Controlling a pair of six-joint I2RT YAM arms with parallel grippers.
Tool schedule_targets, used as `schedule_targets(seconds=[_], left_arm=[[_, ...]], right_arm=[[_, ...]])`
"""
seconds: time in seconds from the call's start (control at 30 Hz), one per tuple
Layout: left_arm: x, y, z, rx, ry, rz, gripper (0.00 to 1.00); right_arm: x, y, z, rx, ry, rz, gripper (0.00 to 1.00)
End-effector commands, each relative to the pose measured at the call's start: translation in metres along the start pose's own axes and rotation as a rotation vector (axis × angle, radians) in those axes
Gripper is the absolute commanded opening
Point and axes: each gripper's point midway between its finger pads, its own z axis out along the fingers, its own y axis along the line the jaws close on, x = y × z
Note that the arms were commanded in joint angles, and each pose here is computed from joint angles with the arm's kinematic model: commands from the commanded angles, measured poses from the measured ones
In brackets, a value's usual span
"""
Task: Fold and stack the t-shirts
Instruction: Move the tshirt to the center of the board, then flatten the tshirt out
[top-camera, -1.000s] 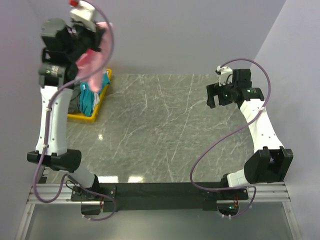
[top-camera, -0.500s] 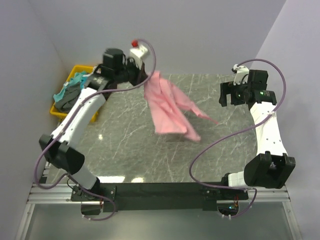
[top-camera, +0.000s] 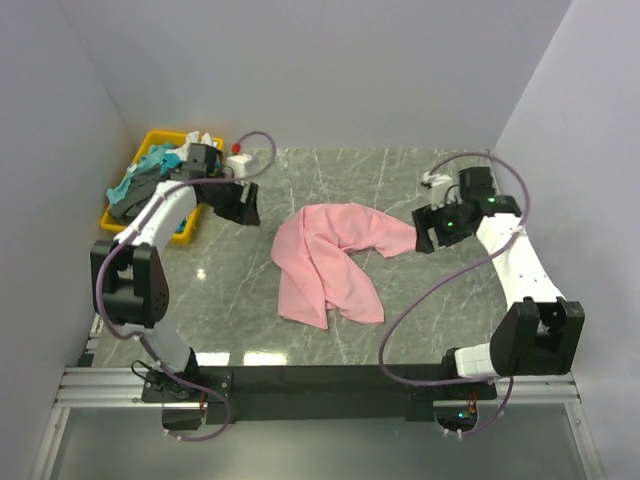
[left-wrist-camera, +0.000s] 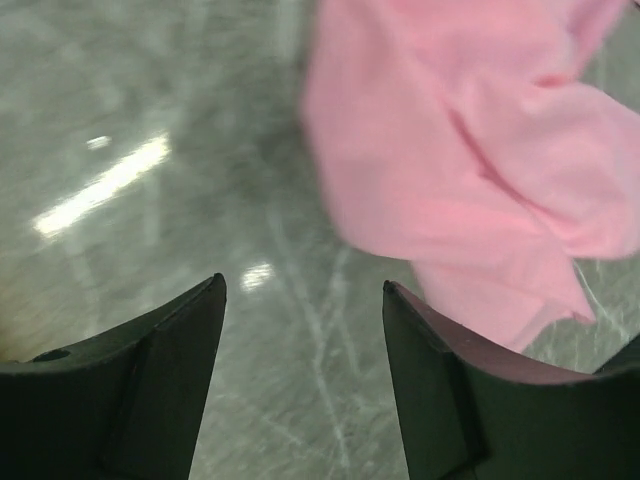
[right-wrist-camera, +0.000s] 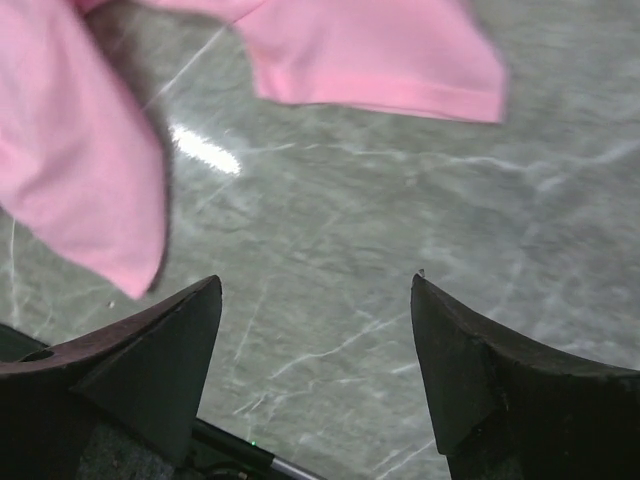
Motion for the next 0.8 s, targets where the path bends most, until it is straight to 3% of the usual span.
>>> schedule_targets(seconds=[0.0,0.17,0.27,0.53,0.63,0.77], left_arm=[[0.036,-0.059,0.000,0.119,0.086,0.140,0.69],[0.081,-0.088,0.012,0.151,0.181,0.121,0.71],[0.098,-0.096,0.018,0.151,0.205,0.080,0.77],[0.130,-0.099,0.038,0.116,0.282,-0.144,0.86],[0.134,-0.106,0.044,0.132,0.282,-0.176,0.85],[0.132,-0.121,0.053,0.162,0.275,-0.148,0.81]], right_arm=[[0.002,0.029,0.018,-0.017,0.037,-0.115,0.82],[-0.015,0.023,0.061,0.064,0.075,-0.123,0.75],[-0.024,0.028,0.083,0.067,0.093,-0.126,0.70],[-0.033,0.048,0.133,0.091,0.134,-0.156,0.67],[-0.028,0.040,0.145,0.129,0.155,-0.153,0.61],[-0.013,0.031,0.163,0.160,0.205,-0.162,0.43]])
